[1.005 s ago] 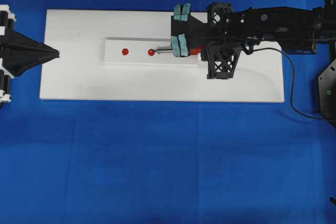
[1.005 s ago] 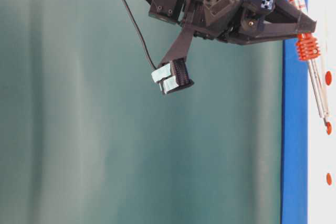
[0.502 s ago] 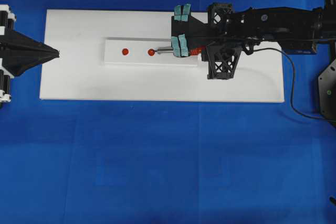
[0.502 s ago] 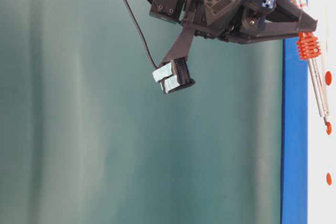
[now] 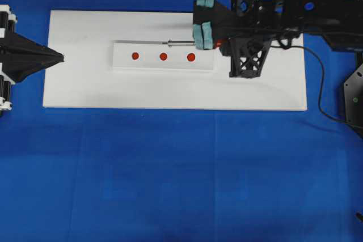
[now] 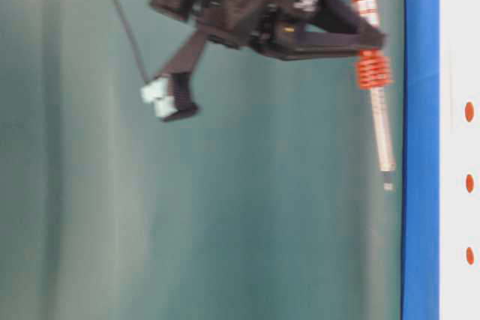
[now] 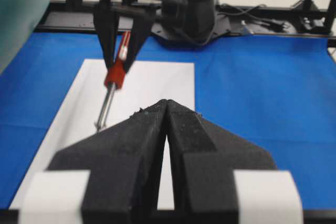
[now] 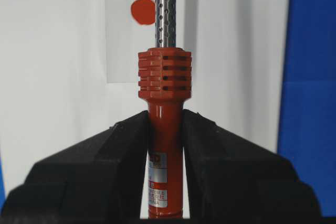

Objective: Touch the tip of the soldering iron to the mark.
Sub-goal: 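Lift the iron and move it right above the rightmost dot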

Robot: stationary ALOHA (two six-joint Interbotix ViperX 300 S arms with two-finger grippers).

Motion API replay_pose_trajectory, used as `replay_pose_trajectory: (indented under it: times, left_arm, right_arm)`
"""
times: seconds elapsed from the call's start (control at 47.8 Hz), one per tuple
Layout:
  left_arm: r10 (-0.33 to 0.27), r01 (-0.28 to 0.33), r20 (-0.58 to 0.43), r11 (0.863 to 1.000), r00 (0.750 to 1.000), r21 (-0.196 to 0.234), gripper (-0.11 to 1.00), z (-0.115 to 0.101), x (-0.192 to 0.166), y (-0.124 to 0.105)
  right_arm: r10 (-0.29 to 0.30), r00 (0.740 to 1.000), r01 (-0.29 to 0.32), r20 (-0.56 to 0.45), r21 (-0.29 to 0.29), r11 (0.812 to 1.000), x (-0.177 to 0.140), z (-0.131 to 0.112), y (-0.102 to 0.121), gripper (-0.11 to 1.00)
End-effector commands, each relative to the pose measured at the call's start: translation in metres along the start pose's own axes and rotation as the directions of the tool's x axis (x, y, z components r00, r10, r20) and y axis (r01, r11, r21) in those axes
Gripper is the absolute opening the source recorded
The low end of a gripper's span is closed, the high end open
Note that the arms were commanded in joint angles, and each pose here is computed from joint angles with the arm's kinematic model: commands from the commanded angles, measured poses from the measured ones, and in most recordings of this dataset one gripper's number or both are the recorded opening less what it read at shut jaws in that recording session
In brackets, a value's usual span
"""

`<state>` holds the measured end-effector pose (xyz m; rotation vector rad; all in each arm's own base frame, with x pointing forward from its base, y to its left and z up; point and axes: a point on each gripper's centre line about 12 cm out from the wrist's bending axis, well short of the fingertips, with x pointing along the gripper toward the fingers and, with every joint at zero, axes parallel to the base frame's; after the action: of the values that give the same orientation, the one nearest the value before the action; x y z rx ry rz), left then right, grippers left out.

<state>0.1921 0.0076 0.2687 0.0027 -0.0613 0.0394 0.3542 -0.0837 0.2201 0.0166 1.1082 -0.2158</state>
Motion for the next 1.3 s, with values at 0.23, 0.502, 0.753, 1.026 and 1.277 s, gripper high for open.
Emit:
replay_pose_trajectory:
  times: [0.23, 0.502, 0.753, 1.026, 1.277]
  left_arm:
    - [0.003, -0.003, 0.017, 1.0, 1.0, 0.0, 0.0, 0.004, 0.001, 0.001]
    - [0.003, -0.003, 0.017, 1.0, 1.0, 0.0, 0.0, 0.004, 0.001, 0.001]
    - [0.003, -0.003, 0.021, 1.0, 1.0, -0.001, 0.0, 0.005, 0.001, 0.001]
    - [0.003, -0.003, 0.02, 1.0, 1.0, 0.0, 0.0, 0.005, 0.001, 0.001]
    - [0.003, -0.003, 0.018, 1.0, 1.0, 0.0, 0.0, 0.004, 0.001, 0.001]
  right_arm:
    - [-0.022, 0.997, 0.022, 0.079, -0.001, 1.0, -0.038, 0.015, -0.006, 0.06]
    - [-0.021, 0.998, 0.021, 0.067, 0.0, 1.0, -0.038, 0.012, -0.005, 0.06]
    - [-0.023, 0.998, 0.023, 0.05, -0.003, 1.0, -0.043, -0.004, -0.005, 0.06]
    - [-0.024, 0.999, 0.024, 0.023, -0.002, 1.0, -0.054, -0.034, -0.004, 0.06]
    - [-0.024, 1.0, 0.024, 0.0, 0.001, 1.0, -0.062, -0.053, -0.004, 0.06]
